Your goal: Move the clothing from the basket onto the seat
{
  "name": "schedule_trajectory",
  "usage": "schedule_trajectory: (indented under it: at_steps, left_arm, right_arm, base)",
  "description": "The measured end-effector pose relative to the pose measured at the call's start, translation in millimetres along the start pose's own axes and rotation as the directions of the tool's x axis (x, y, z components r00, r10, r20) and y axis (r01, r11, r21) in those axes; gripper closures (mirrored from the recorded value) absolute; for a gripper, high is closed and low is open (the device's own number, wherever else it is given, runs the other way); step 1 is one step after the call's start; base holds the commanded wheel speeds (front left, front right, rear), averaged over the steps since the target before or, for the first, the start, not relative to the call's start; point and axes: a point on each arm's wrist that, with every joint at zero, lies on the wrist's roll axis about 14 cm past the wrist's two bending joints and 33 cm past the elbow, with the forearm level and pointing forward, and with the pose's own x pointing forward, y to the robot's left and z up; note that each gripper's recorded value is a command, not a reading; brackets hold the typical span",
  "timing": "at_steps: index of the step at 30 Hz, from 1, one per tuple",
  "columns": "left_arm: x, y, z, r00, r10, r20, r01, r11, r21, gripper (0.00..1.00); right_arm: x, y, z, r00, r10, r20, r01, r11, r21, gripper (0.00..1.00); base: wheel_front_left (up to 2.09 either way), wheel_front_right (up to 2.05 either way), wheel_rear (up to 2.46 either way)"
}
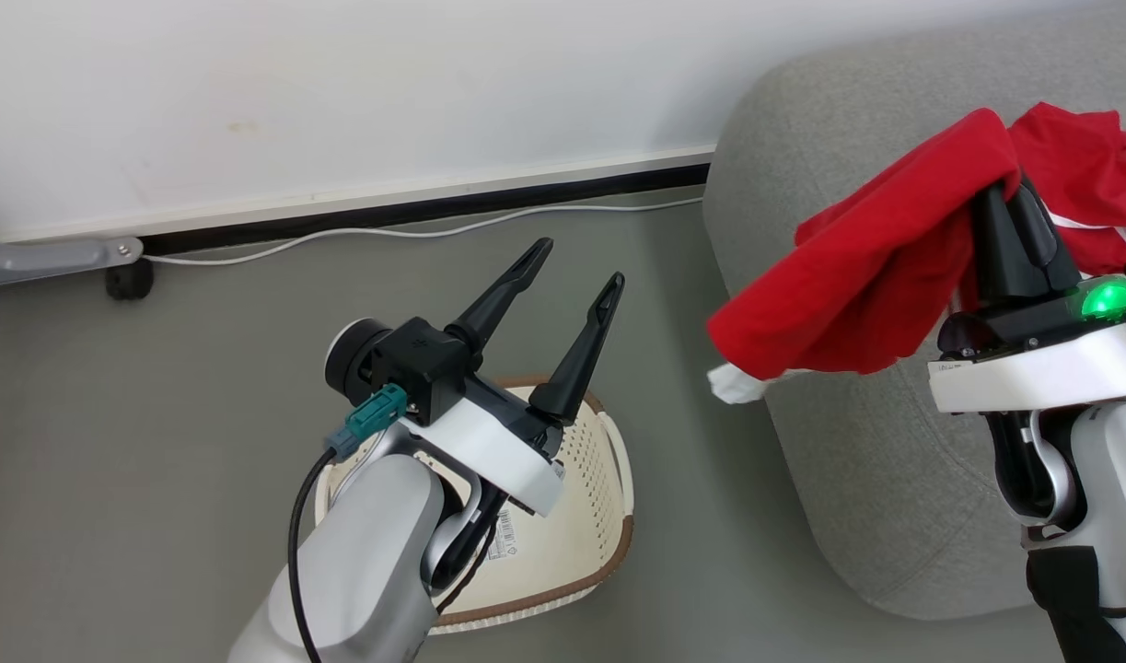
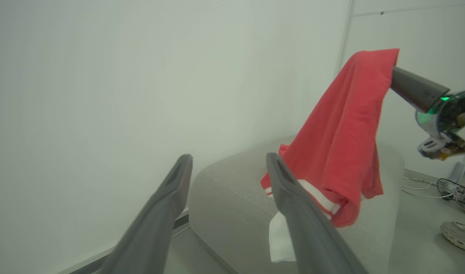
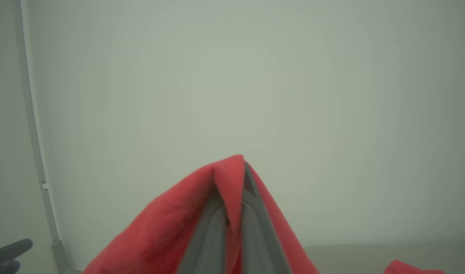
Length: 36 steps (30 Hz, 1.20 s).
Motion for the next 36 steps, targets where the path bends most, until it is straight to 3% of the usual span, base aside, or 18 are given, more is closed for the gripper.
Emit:
schedule_trajectory:
  at_steps: [13, 28, 36]
  left_arm:
    - [17.0, -49.5, -38.4, 0.986, -0.150, -0.072, 0.144, 0.987, -0.073, 0.00]
    - [26.6, -103.4, -66.1, 0.945, -0.307, -0.113, 0.290, 0.946, -0.146, 0.00]
    - [24.1, -105.9, -93.5, 0.926, -0.342, -0.159, 0.311, 0.931, -0.191, 0.00]
  right_arm:
    - [-35.7, -56.2, 29.3, 0.986, -0.165, 0.034, 0.167, 0.984, -0.068, 1.00]
    - [-82.3, -104.1, 65.0, 0.947, -0.312, 0.079, 0.321, 0.934, -0.160, 1.00]
    - [-90.3, -131.4, 70.1, 0.927, -0.368, 0.079, 0.375, 0.893, -0.248, 1.00]
  base:
    - [0.00, 0.00, 0.00]
    - [0.00, 0.00, 0.00]
    - [0.00, 0.00, 0.00]
